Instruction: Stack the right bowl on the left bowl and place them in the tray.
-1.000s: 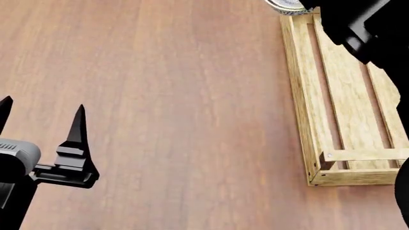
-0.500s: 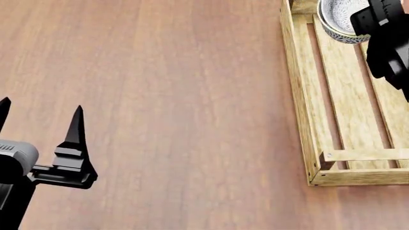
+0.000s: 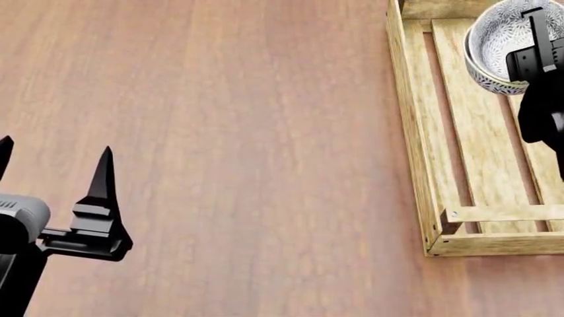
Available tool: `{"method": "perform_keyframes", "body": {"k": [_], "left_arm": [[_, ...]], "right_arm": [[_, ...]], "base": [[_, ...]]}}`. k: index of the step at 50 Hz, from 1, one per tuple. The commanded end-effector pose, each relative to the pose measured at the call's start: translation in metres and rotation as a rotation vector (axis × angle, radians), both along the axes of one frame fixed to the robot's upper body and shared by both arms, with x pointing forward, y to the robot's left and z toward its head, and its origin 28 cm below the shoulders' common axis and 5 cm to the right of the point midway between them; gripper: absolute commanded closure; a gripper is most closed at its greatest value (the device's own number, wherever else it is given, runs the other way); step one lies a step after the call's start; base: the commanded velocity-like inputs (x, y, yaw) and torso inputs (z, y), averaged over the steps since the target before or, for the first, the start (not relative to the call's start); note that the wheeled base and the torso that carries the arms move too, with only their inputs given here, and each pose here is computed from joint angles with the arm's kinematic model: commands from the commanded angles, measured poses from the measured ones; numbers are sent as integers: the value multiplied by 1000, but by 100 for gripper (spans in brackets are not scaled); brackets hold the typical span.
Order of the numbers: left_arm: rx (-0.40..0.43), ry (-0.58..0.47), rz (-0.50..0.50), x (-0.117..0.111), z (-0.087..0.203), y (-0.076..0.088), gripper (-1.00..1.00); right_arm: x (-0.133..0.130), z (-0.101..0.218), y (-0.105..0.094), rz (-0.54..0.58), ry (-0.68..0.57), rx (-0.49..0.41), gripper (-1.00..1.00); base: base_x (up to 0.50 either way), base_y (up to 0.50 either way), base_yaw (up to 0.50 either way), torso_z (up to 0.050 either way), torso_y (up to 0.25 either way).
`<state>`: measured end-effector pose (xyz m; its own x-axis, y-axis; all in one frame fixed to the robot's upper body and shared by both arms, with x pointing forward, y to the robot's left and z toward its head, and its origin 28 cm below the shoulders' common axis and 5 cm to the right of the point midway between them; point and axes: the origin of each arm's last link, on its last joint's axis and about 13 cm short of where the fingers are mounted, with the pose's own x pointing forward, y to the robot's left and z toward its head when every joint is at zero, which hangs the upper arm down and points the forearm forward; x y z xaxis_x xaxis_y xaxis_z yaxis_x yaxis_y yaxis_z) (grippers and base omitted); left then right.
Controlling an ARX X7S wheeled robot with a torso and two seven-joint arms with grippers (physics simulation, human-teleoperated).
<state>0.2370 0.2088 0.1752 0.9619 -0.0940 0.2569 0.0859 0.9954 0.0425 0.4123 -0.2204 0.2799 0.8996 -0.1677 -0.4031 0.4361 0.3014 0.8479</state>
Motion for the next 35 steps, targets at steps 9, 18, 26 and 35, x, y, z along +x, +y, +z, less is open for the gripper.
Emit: {"method": "perform_keyframes", "body": {"k": [9, 18, 26, 35], "left_arm": [[16, 4, 6, 0, -3, 0, -100], [53, 14, 17, 1, -5, -1, -100], [51, 10, 17, 1, -4, -1, -100], [19, -2, -1, 0, -2, 0, -100]], "right_arm": [[-1, 8, -4, -14, -40, 4, 100], [-1, 13, -3, -9, -53, 0, 100], [0, 13, -2, -8, -52, 0, 100], [0, 15, -3, -12, -50, -6, 100]], "base": [[0, 0, 0, 0, 0], [0, 0, 0, 0, -98], [0, 0, 0, 0, -250], [0, 0, 0, 0, -56]]}}
